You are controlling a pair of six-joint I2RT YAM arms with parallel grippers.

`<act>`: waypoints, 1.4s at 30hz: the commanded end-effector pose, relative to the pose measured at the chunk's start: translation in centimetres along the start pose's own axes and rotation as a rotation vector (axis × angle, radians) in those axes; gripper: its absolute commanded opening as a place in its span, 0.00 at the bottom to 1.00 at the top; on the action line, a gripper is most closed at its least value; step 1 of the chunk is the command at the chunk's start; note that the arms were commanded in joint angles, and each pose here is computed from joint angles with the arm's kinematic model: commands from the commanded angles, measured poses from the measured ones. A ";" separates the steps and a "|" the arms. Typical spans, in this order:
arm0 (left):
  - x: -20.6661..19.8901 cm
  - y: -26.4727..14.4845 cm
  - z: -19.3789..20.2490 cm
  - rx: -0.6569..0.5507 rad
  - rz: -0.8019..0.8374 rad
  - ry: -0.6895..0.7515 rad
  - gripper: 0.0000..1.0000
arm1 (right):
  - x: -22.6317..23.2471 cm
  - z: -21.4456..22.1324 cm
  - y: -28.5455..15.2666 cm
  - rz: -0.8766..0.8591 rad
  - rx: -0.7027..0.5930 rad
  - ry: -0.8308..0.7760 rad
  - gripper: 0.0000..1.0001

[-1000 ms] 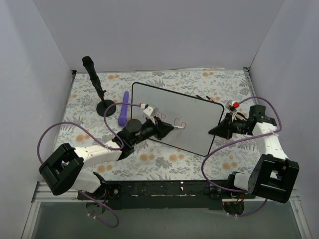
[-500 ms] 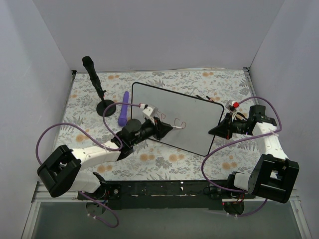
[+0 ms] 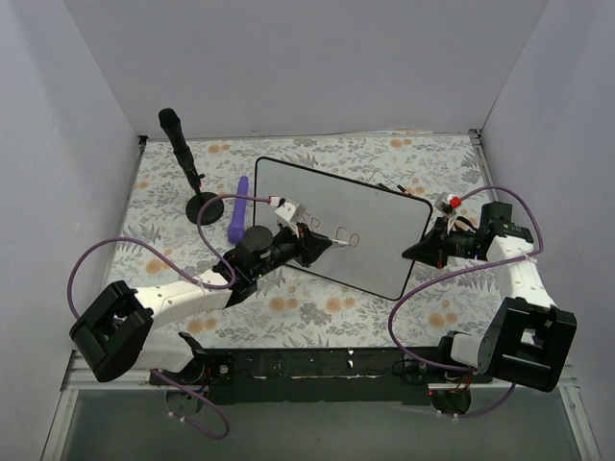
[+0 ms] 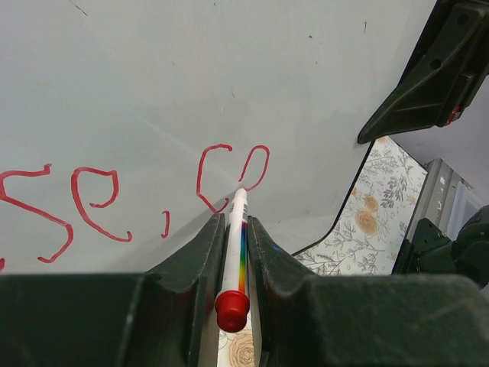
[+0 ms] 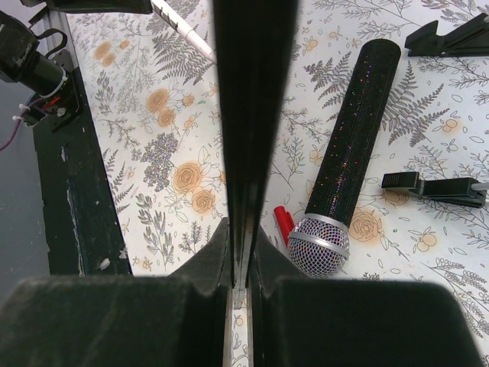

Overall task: Write a sentence on the whiteboard
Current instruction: Write with the whiteboard marker without the cap on the whiteboard.

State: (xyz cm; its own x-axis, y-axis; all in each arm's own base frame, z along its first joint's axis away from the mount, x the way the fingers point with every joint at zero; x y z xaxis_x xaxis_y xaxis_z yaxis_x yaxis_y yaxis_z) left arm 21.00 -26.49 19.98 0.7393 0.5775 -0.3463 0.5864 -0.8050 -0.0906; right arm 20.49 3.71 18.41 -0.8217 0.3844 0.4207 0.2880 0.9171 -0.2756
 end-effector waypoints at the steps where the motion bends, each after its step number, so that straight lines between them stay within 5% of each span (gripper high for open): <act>1: 0.8 0.0 -3.2 -0.103 -0.086 0.049 0.00 | -0.2 -0.3 0.0 0.013 0.024 -0.071 0.01; 31: -2.6 -3.4 -6.8 -0.229 0.133 0.001 0.00 | -0.2 -0.3 0.0 0.014 0.027 -0.072 0.01; 42: -2.4 -7.4 -3.4 -0.203 0.155 -0.078 0.00 | -0.2 -0.2 0.1 0.013 0.029 -0.068 0.01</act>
State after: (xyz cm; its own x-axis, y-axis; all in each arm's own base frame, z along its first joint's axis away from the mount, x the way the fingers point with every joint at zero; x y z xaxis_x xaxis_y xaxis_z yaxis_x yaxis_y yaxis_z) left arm 17.13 -22.36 26.25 0.8093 0.4507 -0.3767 0.5392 -0.8244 0.1720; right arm 20.46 3.84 18.41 -0.8250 0.3790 0.4192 0.2825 0.9190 -0.2749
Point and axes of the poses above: each gripper's point midway between its finger pads, its own y axis out along the fingers, its own x axis along the line the jaws close on, z = x × y, the point moved 8 cm from there along -y, back along the fingers, and after that the axes turned 3 degrees about y, right-handed, at the moved point
